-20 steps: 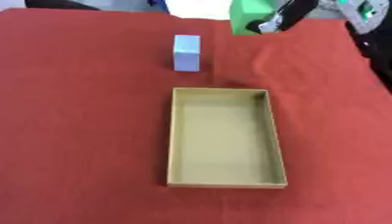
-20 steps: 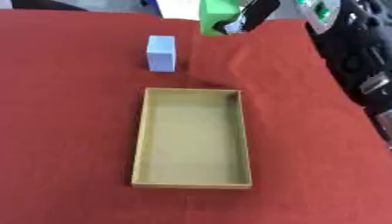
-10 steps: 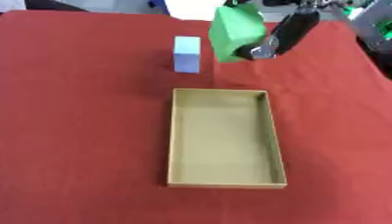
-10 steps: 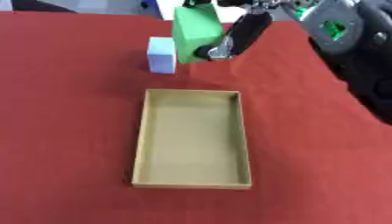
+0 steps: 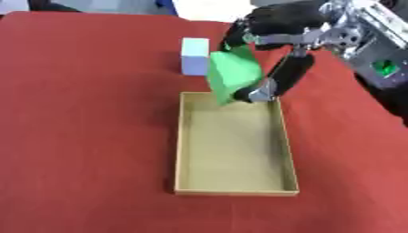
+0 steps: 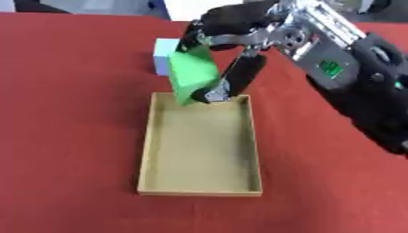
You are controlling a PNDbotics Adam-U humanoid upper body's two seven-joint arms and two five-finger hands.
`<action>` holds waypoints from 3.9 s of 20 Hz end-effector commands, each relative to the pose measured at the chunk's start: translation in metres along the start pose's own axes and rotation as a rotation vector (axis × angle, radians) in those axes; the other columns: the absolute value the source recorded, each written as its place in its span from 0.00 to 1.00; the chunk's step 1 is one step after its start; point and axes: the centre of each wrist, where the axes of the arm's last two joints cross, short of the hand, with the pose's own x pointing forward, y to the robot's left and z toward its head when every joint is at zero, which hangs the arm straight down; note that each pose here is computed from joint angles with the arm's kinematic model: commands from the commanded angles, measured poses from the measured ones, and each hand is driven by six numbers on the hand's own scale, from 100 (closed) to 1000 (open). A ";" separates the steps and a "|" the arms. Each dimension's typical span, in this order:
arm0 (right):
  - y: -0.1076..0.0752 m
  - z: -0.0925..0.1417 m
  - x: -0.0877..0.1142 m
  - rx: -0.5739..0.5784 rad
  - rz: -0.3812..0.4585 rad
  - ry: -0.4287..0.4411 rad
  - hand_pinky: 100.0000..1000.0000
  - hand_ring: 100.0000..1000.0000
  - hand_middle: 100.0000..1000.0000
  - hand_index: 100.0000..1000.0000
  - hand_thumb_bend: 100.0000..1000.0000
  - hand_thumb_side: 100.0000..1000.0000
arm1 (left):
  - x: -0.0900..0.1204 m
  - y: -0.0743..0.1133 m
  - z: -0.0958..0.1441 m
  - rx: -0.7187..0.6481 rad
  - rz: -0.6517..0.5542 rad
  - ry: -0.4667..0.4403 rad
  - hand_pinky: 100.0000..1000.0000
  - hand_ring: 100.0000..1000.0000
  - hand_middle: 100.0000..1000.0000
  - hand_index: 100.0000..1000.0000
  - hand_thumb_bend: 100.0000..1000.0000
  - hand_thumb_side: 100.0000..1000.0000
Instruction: Pick up objects on the table and place them in the box.
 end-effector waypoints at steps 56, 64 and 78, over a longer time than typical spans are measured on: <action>-0.001 0.018 0.016 0.027 0.073 -0.108 0.77 0.77 0.69 0.82 0.12 0.63 | 0.013 -0.010 -0.017 -0.070 0.052 -0.053 0.70 0.64 0.52 0.75 0.09 0.61; 0.039 -0.007 0.011 0.073 0.103 -0.091 0.78 0.79 0.73 0.86 0.17 0.66 | 0.012 -0.011 -0.014 -0.069 0.058 -0.044 0.70 0.64 0.52 0.75 0.09 0.61; 0.038 -0.003 0.003 0.036 0.172 -0.074 0.82 0.84 0.80 0.95 0.43 0.82 | 0.012 -0.011 -0.014 -0.070 0.057 -0.039 0.70 0.64 0.52 0.75 0.09 0.61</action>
